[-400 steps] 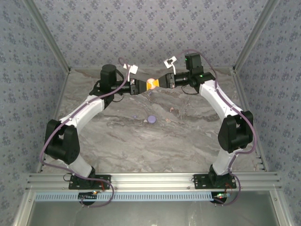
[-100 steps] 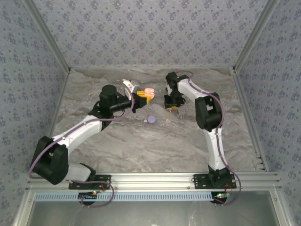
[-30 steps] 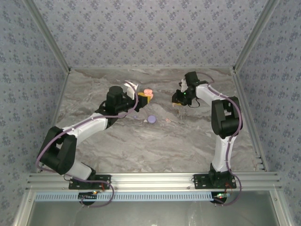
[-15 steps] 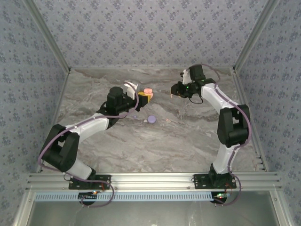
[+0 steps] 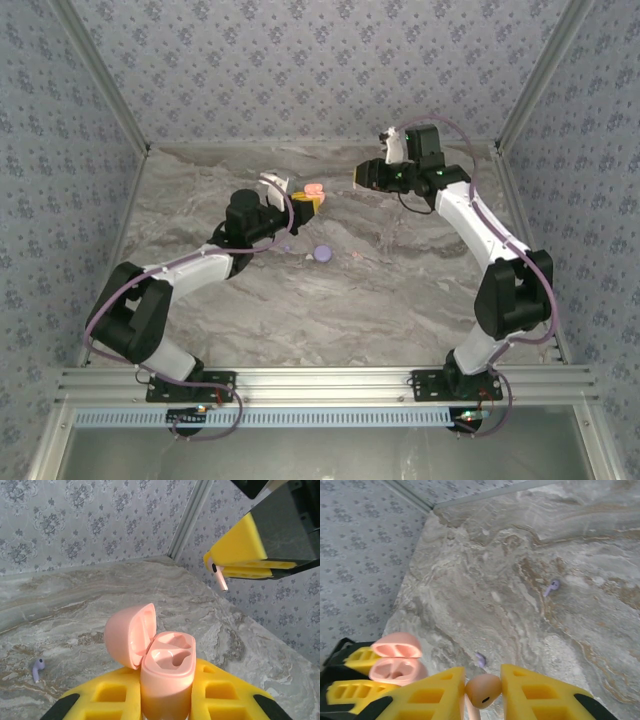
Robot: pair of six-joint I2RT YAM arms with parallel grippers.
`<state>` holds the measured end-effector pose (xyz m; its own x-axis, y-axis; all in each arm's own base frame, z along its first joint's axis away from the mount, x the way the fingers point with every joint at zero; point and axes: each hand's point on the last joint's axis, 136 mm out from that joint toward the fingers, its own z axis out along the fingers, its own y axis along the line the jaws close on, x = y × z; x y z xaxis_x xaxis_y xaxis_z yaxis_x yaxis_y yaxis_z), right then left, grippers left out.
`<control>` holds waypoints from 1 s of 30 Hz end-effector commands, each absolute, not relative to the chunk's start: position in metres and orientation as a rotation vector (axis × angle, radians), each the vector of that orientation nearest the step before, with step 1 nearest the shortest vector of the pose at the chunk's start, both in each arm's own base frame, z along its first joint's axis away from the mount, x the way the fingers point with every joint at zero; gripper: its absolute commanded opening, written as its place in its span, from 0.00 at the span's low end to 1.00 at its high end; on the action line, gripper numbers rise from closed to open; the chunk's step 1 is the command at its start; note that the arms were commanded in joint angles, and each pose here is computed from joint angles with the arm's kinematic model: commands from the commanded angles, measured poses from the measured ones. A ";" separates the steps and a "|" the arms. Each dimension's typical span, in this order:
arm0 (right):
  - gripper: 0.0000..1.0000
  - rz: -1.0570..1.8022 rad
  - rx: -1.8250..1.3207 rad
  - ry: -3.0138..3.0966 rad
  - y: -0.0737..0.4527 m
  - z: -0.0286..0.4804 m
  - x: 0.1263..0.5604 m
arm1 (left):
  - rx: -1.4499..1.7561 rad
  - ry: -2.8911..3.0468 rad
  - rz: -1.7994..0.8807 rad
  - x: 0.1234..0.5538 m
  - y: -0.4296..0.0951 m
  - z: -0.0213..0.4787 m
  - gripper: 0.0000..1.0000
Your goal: Insert the wireless bluetooth earbuds into the charging case
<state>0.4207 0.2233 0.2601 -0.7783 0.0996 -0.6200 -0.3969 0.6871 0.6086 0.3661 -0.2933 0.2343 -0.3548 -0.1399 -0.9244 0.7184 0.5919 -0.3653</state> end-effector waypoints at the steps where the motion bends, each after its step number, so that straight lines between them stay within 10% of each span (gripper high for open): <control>1: 0.25 1.054 -0.296 2.145 0.237 0.300 0.415 | 0.483 1.613 -0.993 0.364 -0.301 0.257 0.09; 30: 0.25 1.127 -0.494 1.976 0.289 0.349 0.381 | 0.497 1.500 -1.109 0.353 -0.321 0.294 0.09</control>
